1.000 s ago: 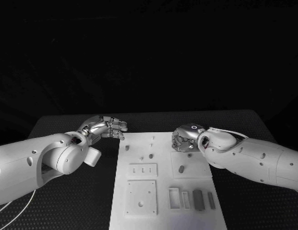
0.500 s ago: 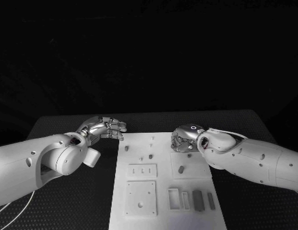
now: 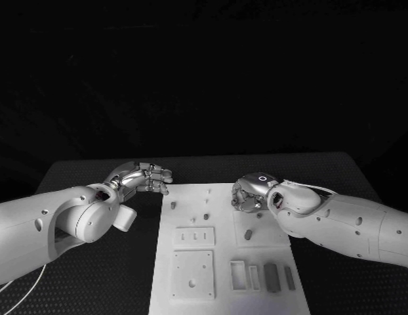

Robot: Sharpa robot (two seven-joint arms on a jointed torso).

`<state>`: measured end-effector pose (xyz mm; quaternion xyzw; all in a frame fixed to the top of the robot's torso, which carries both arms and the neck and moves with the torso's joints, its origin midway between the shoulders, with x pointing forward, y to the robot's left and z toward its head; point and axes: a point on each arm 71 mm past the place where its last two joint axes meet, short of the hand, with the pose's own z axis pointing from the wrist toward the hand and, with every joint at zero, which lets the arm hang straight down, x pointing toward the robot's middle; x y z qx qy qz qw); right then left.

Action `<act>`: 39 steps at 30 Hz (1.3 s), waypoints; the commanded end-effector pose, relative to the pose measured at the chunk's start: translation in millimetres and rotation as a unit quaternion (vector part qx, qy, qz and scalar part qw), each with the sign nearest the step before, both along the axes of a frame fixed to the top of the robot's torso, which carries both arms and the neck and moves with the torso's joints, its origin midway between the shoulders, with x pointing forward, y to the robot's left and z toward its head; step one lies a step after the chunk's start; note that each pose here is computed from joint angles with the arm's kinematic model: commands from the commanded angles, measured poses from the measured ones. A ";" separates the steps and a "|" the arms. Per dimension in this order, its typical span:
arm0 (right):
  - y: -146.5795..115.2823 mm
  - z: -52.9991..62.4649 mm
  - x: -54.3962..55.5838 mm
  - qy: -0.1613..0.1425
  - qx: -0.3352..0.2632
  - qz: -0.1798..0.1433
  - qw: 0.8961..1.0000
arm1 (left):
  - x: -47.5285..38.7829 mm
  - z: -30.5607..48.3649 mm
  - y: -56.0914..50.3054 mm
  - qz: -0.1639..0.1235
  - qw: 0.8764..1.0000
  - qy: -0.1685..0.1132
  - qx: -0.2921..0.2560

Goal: Assemble the parts on the task board

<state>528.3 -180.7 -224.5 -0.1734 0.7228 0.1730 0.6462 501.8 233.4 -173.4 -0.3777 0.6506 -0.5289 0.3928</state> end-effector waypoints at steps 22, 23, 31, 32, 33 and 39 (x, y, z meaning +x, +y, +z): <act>53.8 21.1 7.9 -0.111 0.005 0.001 0.994 | 2.3 2.5 -2.2 -0.007 1.000 -0.007 -0.002; 55.6 21.4 8.3 -0.114 0.003 0.000 0.993 | 2.3 2.4 -2.3 -0.008 1.000 -0.006 -0.002; 72.2 19.9 9.7 -0.122 -0.002 0.005 0.993 | 3.5 2.3 -5.4 -0.010 1.000 -0.007 -0.003; 72.4 19.8 9.9 -0.123 -0.003 0.005 0.992 | 3.5 2.4 -5.0 -0.010 1.000 -0.007 -0.003; 73.2 20.0 9.8 -0.124 -0.003 0.005 0.992 | 2.4 2.8 -5.0 -0.010 1.000 -0.006 -0.003; 79.2 18.8 11.4 -0.124 -0.005 0.006 0.992 | 2.8 4.4 -5.5 -0.011 1.000 -0.008 -0.003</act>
